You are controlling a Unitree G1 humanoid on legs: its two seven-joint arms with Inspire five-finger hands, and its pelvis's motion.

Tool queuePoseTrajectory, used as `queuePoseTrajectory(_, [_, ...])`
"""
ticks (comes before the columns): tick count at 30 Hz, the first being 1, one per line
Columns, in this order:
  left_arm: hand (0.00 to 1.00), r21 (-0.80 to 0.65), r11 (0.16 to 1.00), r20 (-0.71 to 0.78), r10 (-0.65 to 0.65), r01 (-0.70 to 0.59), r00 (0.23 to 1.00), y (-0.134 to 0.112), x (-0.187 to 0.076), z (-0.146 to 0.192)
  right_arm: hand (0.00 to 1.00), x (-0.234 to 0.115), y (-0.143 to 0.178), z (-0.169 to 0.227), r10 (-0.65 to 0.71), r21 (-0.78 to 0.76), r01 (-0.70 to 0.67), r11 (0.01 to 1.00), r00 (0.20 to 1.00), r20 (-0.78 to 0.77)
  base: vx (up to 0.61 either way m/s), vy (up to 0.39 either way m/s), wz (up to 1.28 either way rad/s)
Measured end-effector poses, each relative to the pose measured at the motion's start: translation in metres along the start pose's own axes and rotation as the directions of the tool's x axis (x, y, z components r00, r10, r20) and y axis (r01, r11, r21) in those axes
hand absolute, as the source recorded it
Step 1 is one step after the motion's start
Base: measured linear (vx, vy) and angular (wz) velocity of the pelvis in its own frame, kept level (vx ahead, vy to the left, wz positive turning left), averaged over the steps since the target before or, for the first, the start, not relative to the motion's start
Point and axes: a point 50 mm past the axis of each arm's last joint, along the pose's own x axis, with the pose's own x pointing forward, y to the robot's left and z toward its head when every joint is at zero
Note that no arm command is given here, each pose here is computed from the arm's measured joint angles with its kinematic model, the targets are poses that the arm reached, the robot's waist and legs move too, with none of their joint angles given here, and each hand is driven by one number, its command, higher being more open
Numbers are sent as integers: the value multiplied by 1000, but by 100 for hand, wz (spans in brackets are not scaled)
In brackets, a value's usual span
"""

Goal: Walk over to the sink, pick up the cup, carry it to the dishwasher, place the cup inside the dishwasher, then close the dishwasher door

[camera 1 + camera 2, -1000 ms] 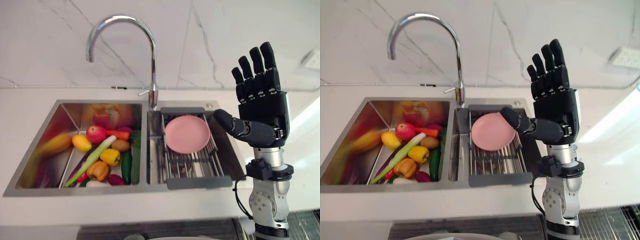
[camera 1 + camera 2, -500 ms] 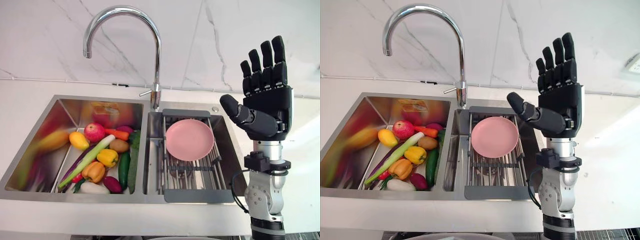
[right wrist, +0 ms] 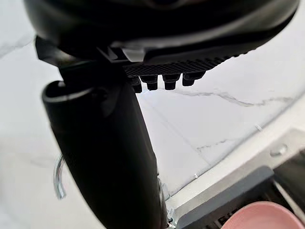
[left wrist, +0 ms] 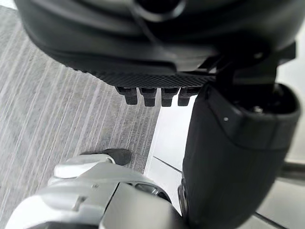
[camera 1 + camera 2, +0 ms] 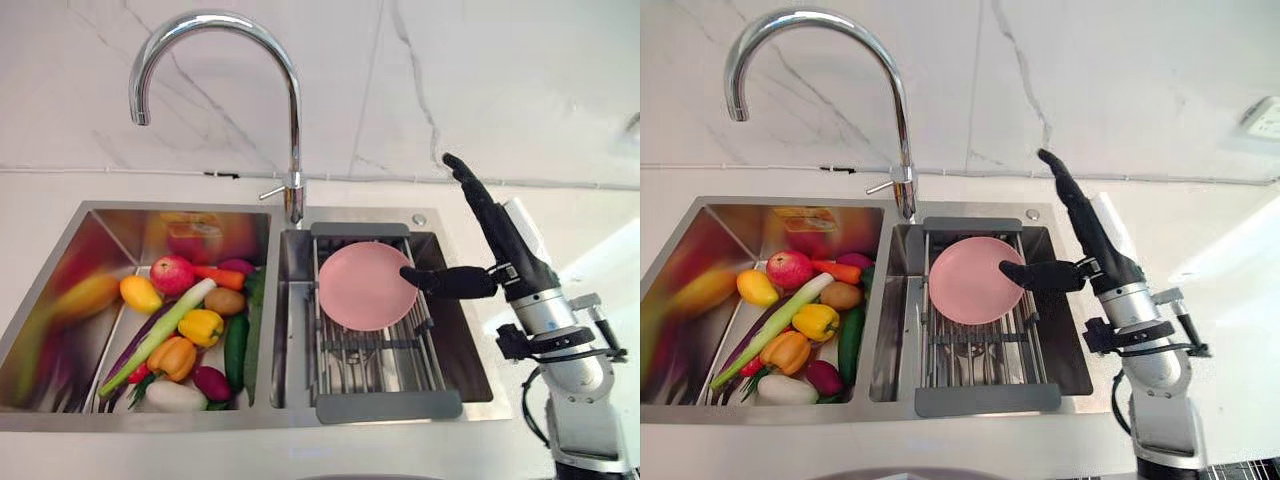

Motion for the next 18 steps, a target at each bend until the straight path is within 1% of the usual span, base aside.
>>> queuePoseTrajectory(1, [100, 6, 1000, -6, 2, -2, 1000, 1, 0, -2, 100, 1, -1, 4, 19, -33, -18, 999, 1000, 19, -81, -22, -5])
queuePoseTrajectory(3, [100, 23, 1000, -17, 6, -6, 1000, 3, -1, -5, 100, 4, -3, 14, 97, -164, -85, 983, 993, 67, -85, -17, -5])
queuePoseTrajectory(4, [100, 29, 1000, -17, 6, -6, 1000, 4, -1, -5, 100, 4, -2, 16, 118, -188, -103, 977, 990, 71, -101, -19, -4])
queuePoseTrajectory(6, [100, 60, 998, -7, 4, -3, 1000, 4, -1, -3, 100, 4, 1, 18, 213, -277, -188, 942, 975, 63, -89, -23, -2])
queuePoseTrajectory(9, [100, 66, 998, -8, 1, 0, 1000, 3, -1, -3, 100, 4, 4, 16, 310, -364, -281, 888, 951, 21, -41, -29, 0])
queuePoseTrajectory(14, [100, 78, 997, -7, -8, 8, 1000, 1, 0, -3, 100, 4, 13, 13, 409, -472, -385, 793, 911, -55, -5, -6, 0])
queuePoseTrajectory(18, [100, 78, 997, -7, -8, 8, 1000, 1, -1, -3, 100, 6, 23, 15, 450, -513, -413, 753, 891, -56, -39, -18, 2])
